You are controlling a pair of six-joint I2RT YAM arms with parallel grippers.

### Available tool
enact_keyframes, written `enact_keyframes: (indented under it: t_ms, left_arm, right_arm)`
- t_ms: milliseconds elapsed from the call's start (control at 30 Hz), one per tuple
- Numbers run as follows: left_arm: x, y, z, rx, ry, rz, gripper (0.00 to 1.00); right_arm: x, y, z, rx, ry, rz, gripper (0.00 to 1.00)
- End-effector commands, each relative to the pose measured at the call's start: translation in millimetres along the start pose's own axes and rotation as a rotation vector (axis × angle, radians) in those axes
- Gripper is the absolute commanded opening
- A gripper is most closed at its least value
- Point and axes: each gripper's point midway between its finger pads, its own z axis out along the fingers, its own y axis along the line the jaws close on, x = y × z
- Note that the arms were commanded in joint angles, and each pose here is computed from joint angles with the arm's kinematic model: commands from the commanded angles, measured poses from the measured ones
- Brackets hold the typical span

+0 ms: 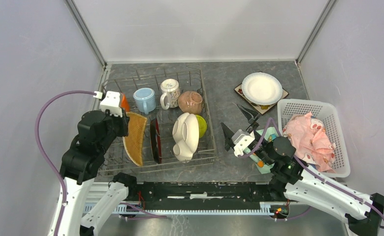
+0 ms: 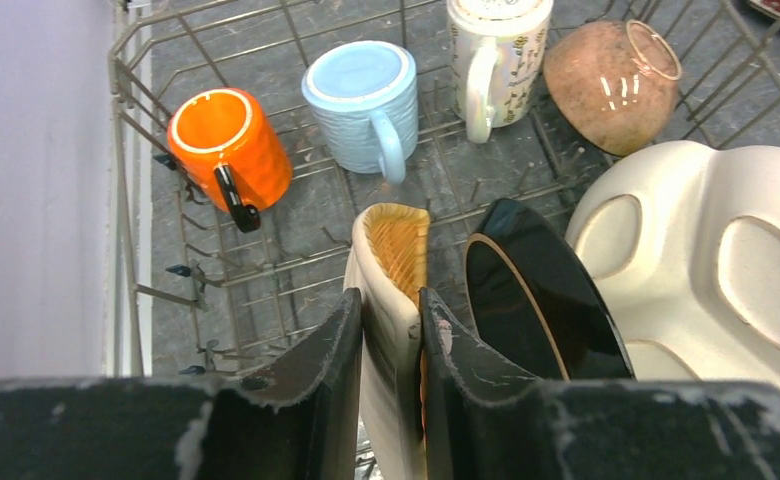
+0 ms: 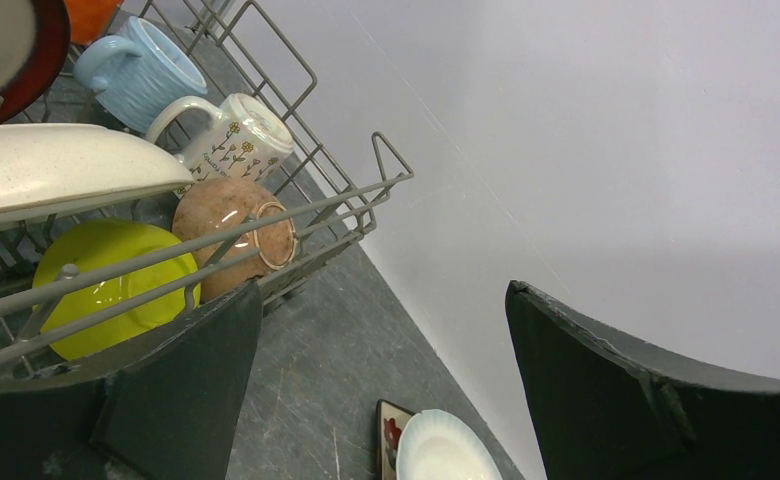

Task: Load the mixed dishes into the dish rack
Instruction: Insert the plate into the dish rack.

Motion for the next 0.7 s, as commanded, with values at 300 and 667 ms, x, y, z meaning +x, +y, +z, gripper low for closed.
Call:
enact_keyframes:
  t_ms: [300,667]
  left_arm:
    - [-3.9,-43.8,-0.7,0.213,-0.037,-0.161,0.35]
    - [3.2,-65.0,-2.7,0.318,-0.007,-0.229,0.44]
  right_arm:
    - [-5.1,-9.4,-2.8,0.038,-0.018,0.004,0.98]
    - [-6.4,-10.7,-4.0,0.04,-0.022,0.006,0.98]
